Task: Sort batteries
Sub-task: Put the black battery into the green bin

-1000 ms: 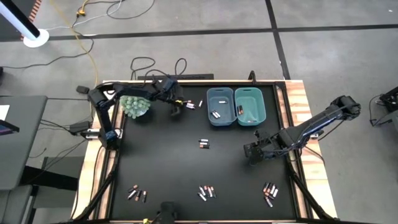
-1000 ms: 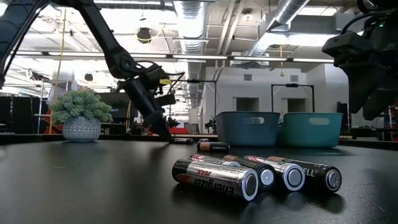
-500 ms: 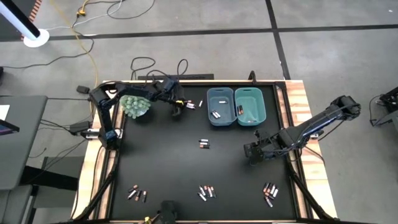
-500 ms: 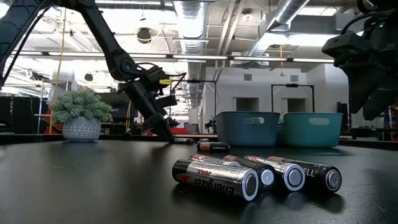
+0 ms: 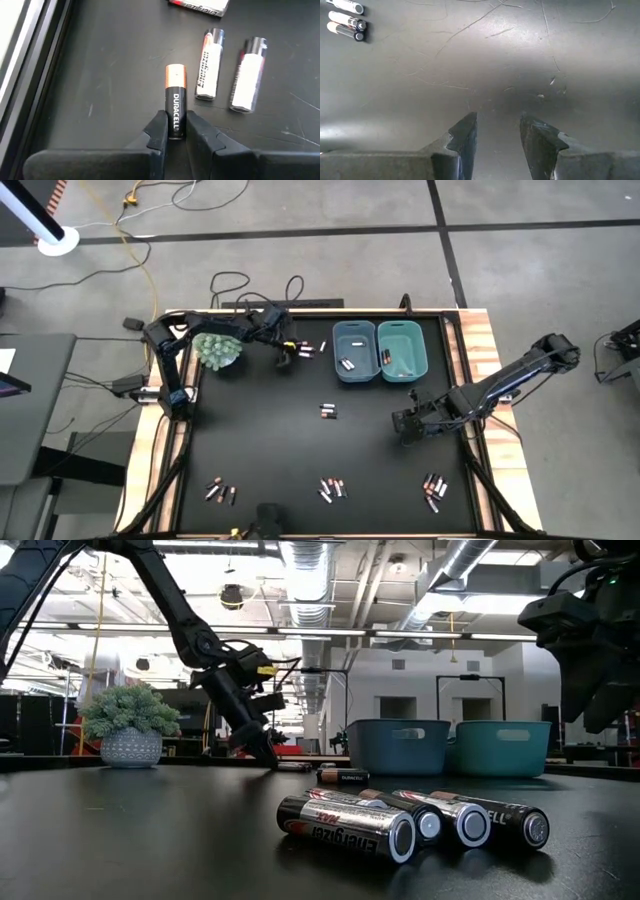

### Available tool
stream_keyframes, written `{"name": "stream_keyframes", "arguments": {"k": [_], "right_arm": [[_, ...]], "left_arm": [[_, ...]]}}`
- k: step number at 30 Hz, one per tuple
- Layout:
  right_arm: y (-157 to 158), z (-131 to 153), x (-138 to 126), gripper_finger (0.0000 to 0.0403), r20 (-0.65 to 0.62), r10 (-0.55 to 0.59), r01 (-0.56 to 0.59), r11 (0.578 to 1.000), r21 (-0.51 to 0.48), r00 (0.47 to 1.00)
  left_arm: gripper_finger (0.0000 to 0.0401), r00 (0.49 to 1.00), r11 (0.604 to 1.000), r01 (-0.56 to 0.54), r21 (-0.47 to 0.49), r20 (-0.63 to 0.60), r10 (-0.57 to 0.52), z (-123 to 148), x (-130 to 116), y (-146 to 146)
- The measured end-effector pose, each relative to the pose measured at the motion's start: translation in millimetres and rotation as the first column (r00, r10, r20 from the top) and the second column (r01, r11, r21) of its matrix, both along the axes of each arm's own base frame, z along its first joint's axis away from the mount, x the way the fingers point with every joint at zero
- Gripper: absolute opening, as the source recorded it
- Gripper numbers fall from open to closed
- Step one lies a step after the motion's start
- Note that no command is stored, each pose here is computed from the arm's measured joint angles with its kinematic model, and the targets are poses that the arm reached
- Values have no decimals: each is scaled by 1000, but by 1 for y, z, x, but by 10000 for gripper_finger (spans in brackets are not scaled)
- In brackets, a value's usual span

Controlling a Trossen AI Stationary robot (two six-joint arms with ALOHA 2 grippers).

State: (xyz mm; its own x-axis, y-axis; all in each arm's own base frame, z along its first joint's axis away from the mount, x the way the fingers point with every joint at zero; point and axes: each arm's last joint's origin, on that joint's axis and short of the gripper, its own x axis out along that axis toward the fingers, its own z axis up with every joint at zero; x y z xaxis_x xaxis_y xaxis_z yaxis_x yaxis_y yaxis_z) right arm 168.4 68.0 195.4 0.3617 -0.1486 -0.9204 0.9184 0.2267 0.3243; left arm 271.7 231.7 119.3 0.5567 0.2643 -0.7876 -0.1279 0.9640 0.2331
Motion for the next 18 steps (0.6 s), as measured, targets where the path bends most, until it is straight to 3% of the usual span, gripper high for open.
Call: {"name": "stream_keyframes", "arguments": {"k": [7, 13, 18], "right_arm": [[0, 0, 0, 163, -5, 12, -12, 1000, -6, 1000], [0, 0, 0, 163, -9, 28, -28, 1000, -13, 1000], [0, 0, 0, 163, -10, 37, -37, 999, -16, 999]], "left_arm": [[44, 998, 998, -51, 42, 23, 50, 26, -7, -2], [47, 996, 996, -63, 68, 72, 58, 73, -21, -15], [48, 977, 990, -118, 80, 188, 101, 124, -39, -34]]}}
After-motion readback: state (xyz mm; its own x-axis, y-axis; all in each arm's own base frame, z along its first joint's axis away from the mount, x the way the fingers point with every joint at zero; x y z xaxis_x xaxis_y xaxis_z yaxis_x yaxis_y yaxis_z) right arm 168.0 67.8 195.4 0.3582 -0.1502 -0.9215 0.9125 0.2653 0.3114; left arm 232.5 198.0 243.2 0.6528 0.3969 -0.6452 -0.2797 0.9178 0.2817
